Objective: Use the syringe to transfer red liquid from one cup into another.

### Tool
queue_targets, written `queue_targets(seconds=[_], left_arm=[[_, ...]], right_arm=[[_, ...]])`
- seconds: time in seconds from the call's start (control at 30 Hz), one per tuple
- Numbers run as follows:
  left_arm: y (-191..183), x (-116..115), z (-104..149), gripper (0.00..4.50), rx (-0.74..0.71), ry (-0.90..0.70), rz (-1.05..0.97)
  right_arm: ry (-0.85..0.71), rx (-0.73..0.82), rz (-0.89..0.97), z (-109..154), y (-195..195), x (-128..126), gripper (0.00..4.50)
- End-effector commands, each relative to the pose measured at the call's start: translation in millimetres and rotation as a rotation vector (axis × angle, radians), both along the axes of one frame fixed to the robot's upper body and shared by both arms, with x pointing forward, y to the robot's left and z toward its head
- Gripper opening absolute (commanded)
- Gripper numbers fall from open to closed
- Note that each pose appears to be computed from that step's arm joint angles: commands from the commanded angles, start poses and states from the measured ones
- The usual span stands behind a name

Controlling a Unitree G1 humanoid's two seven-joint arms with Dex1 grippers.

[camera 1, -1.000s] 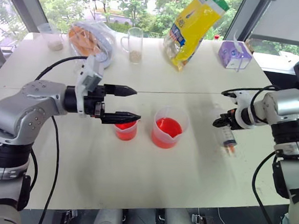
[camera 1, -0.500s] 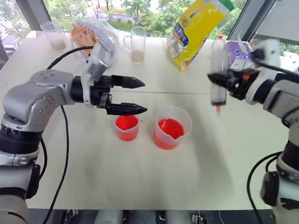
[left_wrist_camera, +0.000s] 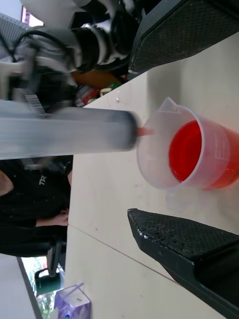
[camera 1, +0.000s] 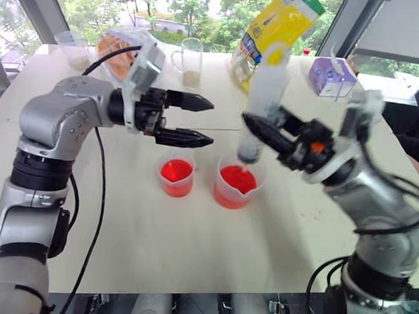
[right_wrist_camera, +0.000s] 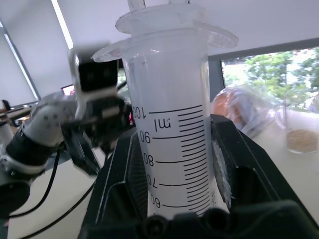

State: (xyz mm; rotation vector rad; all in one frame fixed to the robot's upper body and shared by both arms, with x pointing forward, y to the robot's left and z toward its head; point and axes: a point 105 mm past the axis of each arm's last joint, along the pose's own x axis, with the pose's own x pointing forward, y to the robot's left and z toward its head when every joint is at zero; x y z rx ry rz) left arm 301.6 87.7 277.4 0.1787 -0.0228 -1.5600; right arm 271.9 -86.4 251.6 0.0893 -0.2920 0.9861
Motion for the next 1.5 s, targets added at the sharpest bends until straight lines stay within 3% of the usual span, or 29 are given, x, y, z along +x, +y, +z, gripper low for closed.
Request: queue_targets(seconds=[0.03,0.33,1.03,1.13,1.37,1.5], left_arm=[[-2,-5,13,4.50,-0.008,-0.043,-0.016],[-11,-7,14,4.50,-0.025,-0.040,-0.029],[-44,-2,-2,4.50,-0.055,0.050,-0.082],[-45,0,-3,3.64,-0.058,0.058,-0.076],[-43,2,-4,0.16,-0.058,0.066,-0.072],[-43,-3,4,0.04,-0.083,0.058,-0.097]], right_arm=[[-0.081,-0.016,-0.038,-14,1,7,1.38],[-0.085,-0.088,-0.081,-56,1,9,1.38],[-0.077,-0.185,-0.059,-74,8,6,1.38],[-0.077,-0.186,-0.057,-74,9,6,1.38],[-0.060,-0.188,-0.047,-75,9,6,1.38],[-0.024,-0.193,-0.030,-80,9,5,1.38]])
